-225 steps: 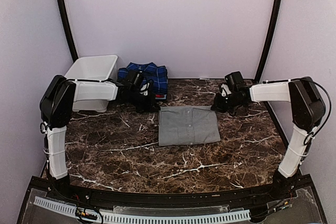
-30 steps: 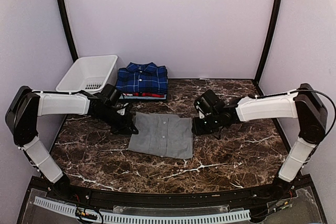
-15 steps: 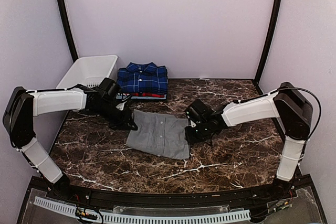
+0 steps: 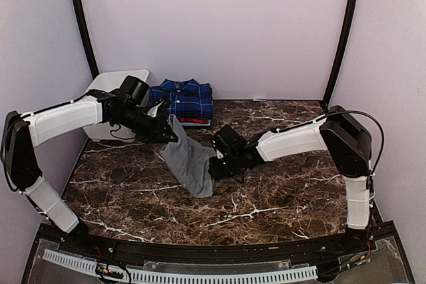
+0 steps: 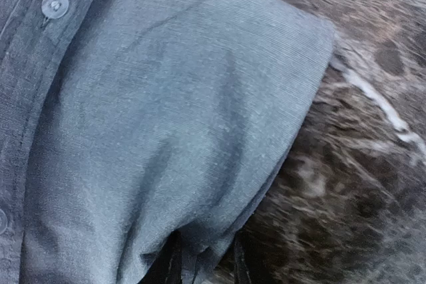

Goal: Fold and stack the long sleeve shirts
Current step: Turn over the square-folded shirt at the center of the board.

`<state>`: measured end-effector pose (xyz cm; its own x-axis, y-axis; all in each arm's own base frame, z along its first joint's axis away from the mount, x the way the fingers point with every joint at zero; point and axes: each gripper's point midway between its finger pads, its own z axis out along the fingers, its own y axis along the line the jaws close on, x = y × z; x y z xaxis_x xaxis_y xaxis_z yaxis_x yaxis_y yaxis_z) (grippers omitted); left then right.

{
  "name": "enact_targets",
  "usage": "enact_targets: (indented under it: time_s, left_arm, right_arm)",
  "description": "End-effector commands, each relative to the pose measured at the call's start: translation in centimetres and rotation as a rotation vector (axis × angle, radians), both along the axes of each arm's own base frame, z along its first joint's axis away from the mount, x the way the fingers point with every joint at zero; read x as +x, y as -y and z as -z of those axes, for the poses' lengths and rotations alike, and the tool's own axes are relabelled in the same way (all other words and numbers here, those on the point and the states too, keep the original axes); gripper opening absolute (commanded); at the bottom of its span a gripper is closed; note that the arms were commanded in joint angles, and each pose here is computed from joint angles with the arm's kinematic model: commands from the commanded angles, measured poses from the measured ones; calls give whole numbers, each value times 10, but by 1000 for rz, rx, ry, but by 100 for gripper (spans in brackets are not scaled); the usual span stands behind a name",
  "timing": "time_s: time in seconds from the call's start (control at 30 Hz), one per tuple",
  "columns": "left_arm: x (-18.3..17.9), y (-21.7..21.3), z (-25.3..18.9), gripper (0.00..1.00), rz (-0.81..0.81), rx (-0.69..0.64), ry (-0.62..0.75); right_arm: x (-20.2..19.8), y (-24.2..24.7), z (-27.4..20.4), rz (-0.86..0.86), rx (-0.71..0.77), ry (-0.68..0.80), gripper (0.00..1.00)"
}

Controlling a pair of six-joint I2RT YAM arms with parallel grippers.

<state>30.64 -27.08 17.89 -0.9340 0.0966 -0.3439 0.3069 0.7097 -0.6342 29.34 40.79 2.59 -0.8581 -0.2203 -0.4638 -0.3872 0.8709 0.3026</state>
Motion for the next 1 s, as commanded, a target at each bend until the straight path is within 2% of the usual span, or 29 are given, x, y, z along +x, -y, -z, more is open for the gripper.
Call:
enact_targets:
  time_s: [0.0,0.2,0.43,0.73,0.97]
  left_arm:
    - [9,10,-34,0,57,-52,72]
    - [16,30,-38,0,98,-142,45]
    - [6,62,-29,0,159,-270,-5]
    - [1,66,-8,0,154,-273,-47]
    - [-1,64,0,0,148,-255,-55]
  right_arm:
    - [-16,-46,14,-58,116,-83,25]
    - [-14,-102,2,-112,339,-122,25]
    - [-4,-129,-4,-154,498,-155,26]
    - [8,-109,-12,-135,606,-200,35]
    - [7,-80,-25,-113,664,-181,40]
